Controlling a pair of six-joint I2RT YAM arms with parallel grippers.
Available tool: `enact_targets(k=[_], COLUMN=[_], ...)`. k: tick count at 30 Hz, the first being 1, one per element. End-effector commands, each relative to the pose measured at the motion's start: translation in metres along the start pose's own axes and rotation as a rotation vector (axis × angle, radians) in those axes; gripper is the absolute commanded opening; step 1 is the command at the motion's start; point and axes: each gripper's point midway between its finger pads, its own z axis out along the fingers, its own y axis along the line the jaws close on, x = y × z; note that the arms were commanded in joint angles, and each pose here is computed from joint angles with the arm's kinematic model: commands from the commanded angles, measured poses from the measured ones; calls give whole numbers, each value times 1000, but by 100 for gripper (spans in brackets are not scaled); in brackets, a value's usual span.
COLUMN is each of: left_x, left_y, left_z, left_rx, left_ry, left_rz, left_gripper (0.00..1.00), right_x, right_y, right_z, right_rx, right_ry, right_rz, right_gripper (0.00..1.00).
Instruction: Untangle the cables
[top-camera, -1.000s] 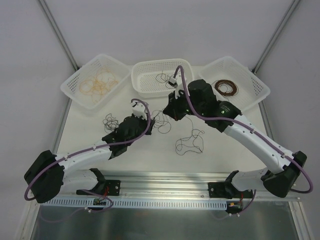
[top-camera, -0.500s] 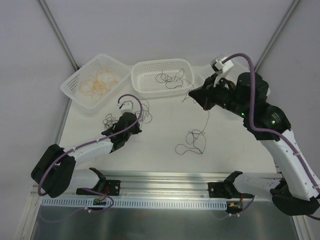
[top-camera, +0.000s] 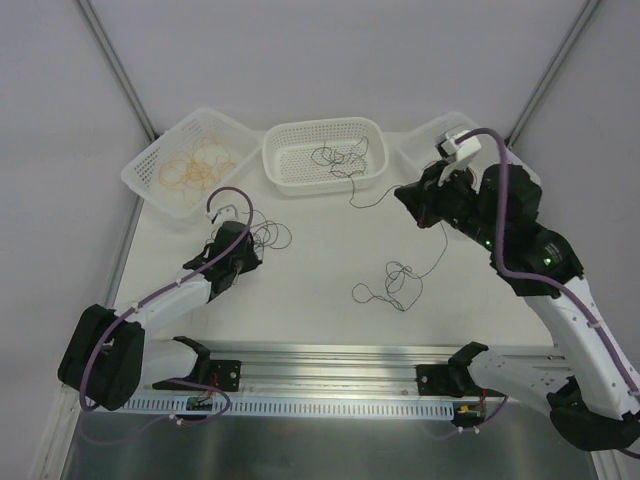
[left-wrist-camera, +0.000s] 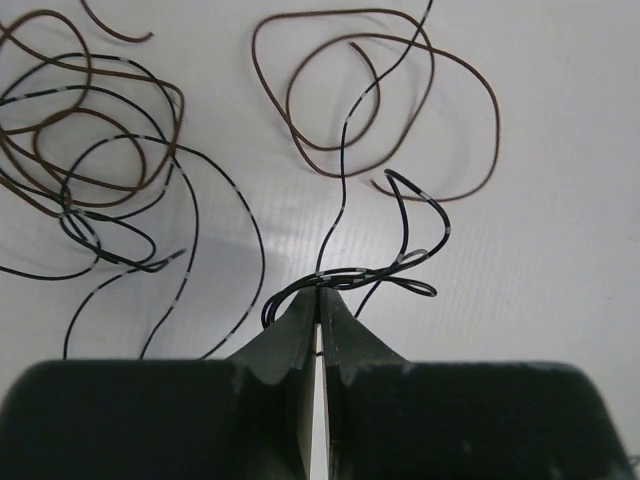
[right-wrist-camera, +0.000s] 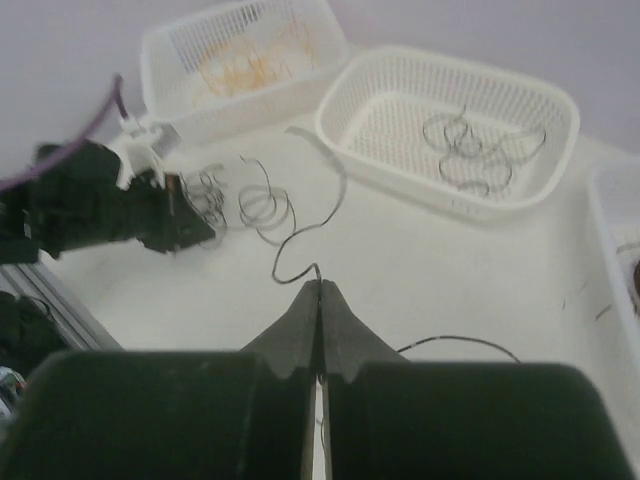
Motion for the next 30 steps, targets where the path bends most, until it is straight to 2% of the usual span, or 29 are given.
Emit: enact_targets(k=[1, 4, 10, 11, 13, 14, 15, 16, 17, 20, 23, 25, 30], left_x=[-5, 0, 14, 16, 21, 25, 27, 26, 28, 25, 14, 6, -8], left_y=[-28, -36, -44, -44, -48, -47, -49, -51, -50, -52, -58, -61, -63], left_z=[-14, -24, -44, -46, -52, -55, -58, -61, -64, -75, -87, -96, -111], left_rx=[132, 183, 272, 278, 314, 319, 337, 354, 354, 375, 407, 418, 423], left_ry=[45, 87, 171, 179, 205, 226, 242, 242, 255, 254, 238, 227, 203], left_rz=[9, 37, 78, 80, 92, 98, 102, 112, 117, 136, 160, 177, 228], left_gripper=[2, 4, 10, 12, 17, 22, 26, 29, 37, 48, 54, 63, 79], right_x=[61, 125, 239, 256, 289, 298, 306, 313, 323, 334, 340, 344, 349], right_y=[-19, -29, -38, -40, -41, -46, -47, -47, -48, -49, -50, -48, -35], right_z=[32, 52, 56, 55, 49, 47, 46, 43, 39, 33, 30, 29, 37], right_rx=[73, 115, 177, 186, 210, 244, 251, 257, 267, 269, 263, 252, 194], right_ry=[139, 271, 504, 544, 612, 627, 644, 660, 683, 723, 763, 789, 810], right_rz=[43, 86, 185, 194, 232, 231, 236, 244, 244, 228, 203, 210, 219], right_gripper=[1, 2, 7, 10, 22, 28, 43, 51, 64, 82, 90, 95, 97])
